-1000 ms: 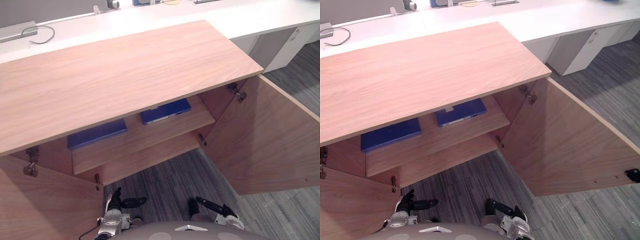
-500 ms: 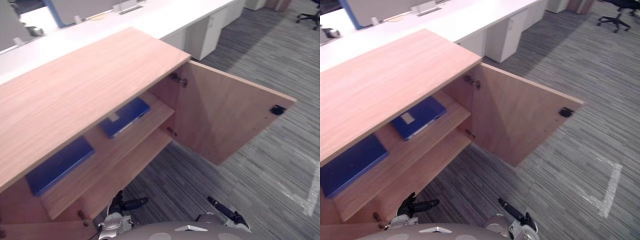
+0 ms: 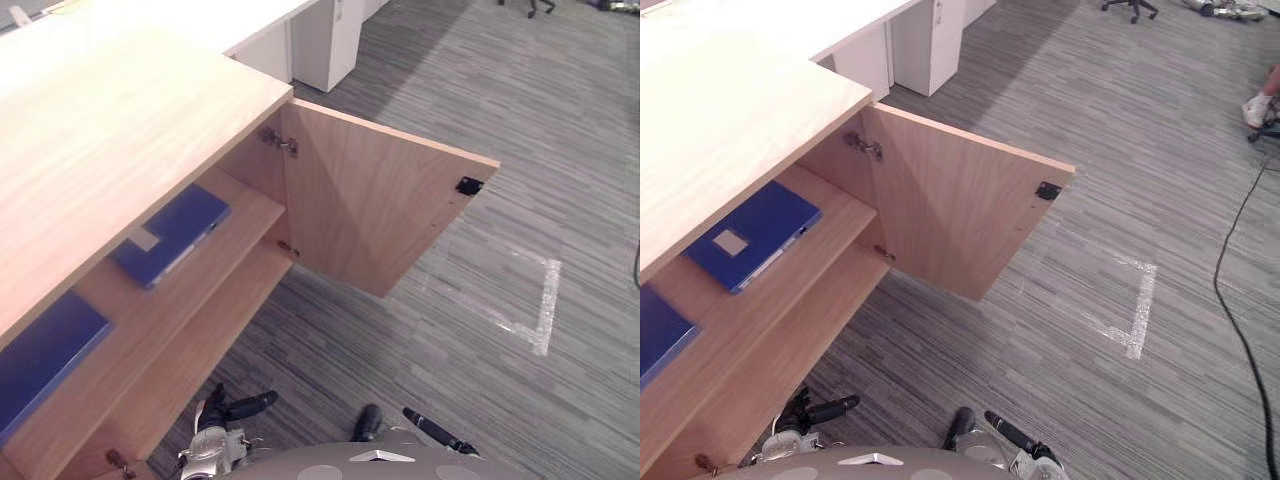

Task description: Walk over to the cabinet, pick up the folder, carry it to the office cabinet, place the folder inside the office cabinet, then close the office cabinet door

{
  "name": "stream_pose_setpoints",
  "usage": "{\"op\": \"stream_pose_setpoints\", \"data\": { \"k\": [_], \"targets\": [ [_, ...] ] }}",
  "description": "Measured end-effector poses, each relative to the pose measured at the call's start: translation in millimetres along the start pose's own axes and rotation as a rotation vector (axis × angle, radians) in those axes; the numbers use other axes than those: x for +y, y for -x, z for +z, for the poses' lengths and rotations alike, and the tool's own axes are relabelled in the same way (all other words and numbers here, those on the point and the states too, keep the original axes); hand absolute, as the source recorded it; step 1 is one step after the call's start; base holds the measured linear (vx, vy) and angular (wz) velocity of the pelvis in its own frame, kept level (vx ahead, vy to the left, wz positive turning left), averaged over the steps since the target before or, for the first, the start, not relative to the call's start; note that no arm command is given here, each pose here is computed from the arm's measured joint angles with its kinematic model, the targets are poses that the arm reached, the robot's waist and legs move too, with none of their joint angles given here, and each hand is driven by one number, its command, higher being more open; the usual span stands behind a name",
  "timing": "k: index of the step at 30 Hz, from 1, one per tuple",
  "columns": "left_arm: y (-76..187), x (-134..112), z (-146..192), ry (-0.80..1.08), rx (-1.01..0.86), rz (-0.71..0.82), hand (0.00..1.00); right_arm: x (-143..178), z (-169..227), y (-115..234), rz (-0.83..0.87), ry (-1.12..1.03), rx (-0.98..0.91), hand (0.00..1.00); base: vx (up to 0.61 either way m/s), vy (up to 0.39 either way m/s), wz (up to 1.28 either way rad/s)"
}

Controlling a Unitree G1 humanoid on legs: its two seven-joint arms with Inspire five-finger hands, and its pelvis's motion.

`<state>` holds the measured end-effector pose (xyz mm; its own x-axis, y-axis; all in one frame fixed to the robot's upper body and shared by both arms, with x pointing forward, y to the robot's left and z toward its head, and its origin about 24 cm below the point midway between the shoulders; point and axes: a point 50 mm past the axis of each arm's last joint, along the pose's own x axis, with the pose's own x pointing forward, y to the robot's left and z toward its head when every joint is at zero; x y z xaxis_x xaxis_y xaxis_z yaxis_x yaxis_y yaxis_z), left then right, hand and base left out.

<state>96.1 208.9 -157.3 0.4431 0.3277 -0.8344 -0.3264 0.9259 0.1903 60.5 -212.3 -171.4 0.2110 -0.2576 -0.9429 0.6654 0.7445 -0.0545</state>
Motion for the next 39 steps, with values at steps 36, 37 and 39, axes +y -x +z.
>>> {"op": "stream_pose_setpoints", "data": {
  "k": [36,37,39],
  "targets": [
    [17,22,-36,-0.118,0.013,-0.038,1.00,20,326,131,-0.366,1.008,-1.155,1.00,0.03,0.095,-0.02],
    [17,17,-35,-0.139,0.004,-0.056,1.00,19,329,132,-0.393,1.077,-1.148,1.00,0.00,0.096,0.21],
    [18,21,-35,-0.155,-0.001,-0.049,1.00,26,328,129,-0.387,1.118,-1.133,1.00,0.05,0.062,0.03]
  ]
}}
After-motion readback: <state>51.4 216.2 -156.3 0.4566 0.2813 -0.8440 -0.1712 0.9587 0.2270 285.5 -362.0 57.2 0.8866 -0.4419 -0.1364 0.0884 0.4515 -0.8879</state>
